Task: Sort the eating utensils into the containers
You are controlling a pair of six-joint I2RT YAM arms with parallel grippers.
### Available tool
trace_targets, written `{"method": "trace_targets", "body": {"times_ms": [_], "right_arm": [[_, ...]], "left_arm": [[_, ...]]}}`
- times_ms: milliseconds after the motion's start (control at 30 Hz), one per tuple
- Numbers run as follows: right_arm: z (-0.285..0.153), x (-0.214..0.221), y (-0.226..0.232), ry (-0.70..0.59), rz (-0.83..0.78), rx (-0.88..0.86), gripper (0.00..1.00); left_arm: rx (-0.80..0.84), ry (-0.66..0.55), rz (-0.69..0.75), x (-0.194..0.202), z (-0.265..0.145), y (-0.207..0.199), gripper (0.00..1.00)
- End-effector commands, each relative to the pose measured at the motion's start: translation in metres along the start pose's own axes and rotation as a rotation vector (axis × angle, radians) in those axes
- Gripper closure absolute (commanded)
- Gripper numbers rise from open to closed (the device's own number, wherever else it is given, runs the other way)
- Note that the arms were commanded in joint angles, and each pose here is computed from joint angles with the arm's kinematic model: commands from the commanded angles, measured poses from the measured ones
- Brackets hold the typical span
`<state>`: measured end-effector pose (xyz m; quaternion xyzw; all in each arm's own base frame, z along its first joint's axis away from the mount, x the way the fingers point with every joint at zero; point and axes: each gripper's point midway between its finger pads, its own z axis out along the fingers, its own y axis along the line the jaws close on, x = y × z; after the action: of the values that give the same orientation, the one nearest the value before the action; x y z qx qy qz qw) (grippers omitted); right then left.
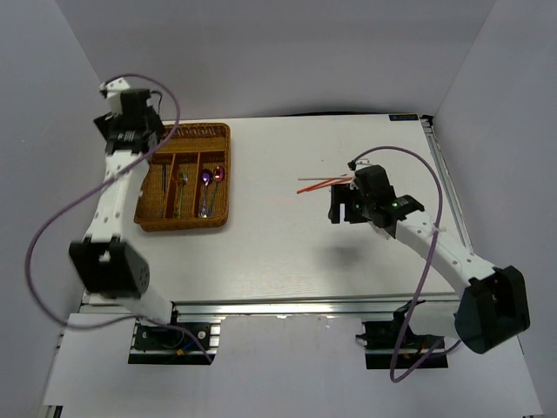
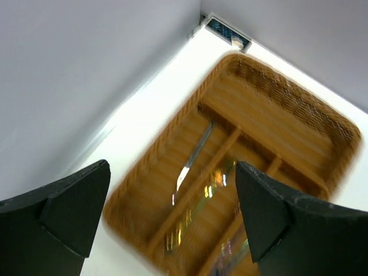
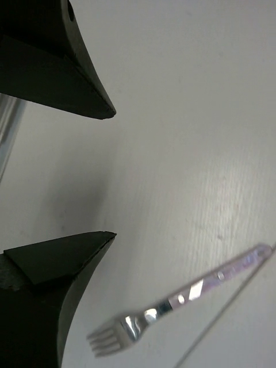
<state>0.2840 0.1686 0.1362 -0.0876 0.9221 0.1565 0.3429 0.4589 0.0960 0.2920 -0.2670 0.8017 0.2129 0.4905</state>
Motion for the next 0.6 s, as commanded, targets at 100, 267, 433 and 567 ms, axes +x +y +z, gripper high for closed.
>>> {"method": "trace_targets", "body": {"times_ms": [100,267,433,567], "right_arm": [[0.017,-0.011,-0.071,0.077,-0.132,0.229,0.25],[0.032,-0.015,-0.087,0.153,-0.154,0.232,0.34],[0.052,-0.012,-0.102,0.208,-0.162,0.271,0.39],[0.066,-0.010,-0.111,0.253,-0.192,0.289,0.45]], "left_arm": [[0.294,0.101,-0.157,0.091,-0.083,0.019,0.02],[0.416,0.066,-0.173,0.132,-0.105,0.026,0.02],[0.429,0.108,-0.130,0.169,-0.105,0.032,0.02],[0.496,0.100,-0.141,0.167,-0.113,0.023,0.02]]}}
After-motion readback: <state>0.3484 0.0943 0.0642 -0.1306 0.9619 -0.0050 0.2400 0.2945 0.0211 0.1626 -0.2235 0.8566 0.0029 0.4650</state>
